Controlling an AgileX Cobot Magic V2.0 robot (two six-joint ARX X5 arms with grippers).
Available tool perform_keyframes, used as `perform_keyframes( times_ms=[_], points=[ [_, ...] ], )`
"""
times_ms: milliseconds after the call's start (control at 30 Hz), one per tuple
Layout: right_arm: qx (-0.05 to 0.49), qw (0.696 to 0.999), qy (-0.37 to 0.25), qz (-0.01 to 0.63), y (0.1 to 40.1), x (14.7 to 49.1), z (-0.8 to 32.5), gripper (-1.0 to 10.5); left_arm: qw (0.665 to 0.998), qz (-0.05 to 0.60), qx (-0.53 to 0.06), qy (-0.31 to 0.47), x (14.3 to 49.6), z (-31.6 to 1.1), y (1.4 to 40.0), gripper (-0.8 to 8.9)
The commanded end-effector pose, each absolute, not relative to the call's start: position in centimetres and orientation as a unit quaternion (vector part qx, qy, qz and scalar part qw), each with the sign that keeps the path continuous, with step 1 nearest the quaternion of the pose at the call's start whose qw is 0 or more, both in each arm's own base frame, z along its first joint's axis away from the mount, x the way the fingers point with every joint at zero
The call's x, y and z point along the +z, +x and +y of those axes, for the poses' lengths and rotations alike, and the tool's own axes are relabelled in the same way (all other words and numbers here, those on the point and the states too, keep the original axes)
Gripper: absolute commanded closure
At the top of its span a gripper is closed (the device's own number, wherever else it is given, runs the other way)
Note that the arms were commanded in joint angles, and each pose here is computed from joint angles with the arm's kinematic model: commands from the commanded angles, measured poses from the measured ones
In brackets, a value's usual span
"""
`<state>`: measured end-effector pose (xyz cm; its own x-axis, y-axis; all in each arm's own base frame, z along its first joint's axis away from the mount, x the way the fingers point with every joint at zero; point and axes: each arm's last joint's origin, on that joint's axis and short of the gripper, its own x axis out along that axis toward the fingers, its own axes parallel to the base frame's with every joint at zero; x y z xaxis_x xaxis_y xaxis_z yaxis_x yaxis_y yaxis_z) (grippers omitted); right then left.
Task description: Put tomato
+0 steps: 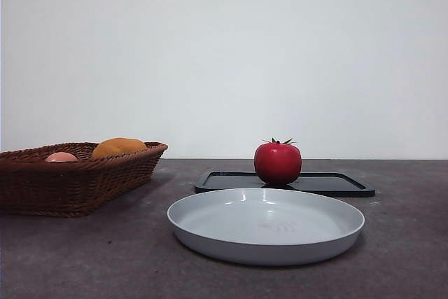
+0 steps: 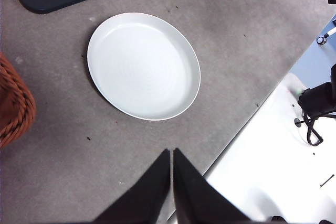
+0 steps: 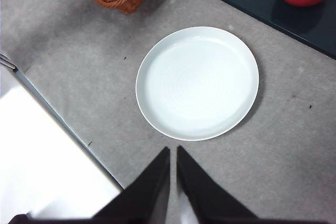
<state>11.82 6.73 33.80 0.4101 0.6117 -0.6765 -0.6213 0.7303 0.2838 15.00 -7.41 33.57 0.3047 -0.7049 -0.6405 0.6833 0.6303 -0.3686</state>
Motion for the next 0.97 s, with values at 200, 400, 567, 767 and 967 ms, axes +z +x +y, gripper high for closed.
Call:
perform_keyframes(
  times_ms=[200, 400, 567, 767, 967],
  points=[
    [0.369, 0.839, -0.004, 0.399, 11.9, 34.0, 6.9, 9.3, 0.847, 0.325, -0.421, 0.009, 35.3, -6.7, 14.7, 8.06],
    [0.370, 0.839, -0.004, 0.399, 11.9, 34.0, 6.8, 9.3, 0.946, 0.088, -0.308, 0.041, 37.6, -3.6, 14.3, 8.06],
    [0.370, 0.839, -0.004, 0.399, 11.9, 34.0, 6.8, 9.3, 0.984, -0.059, -0.158, 0.064, 36.0, -1.4, 12.3, 8.06],
    [0.369, 0.839, -0.004, 0.399, 11.9, 34.0, 6.9, 9.3, 0.995, -0.084, -0.008, 0.058, 30.6, 0.0, 10.5, 8.06],
    [0.369, 0.839, -0.004, 0.399, 11.9, 34.0, 6.9, 9.3, 0.997, -0.044, 0.027, 0.054, 24.6, 0.3, 10.2, 8.06]
  ],
)
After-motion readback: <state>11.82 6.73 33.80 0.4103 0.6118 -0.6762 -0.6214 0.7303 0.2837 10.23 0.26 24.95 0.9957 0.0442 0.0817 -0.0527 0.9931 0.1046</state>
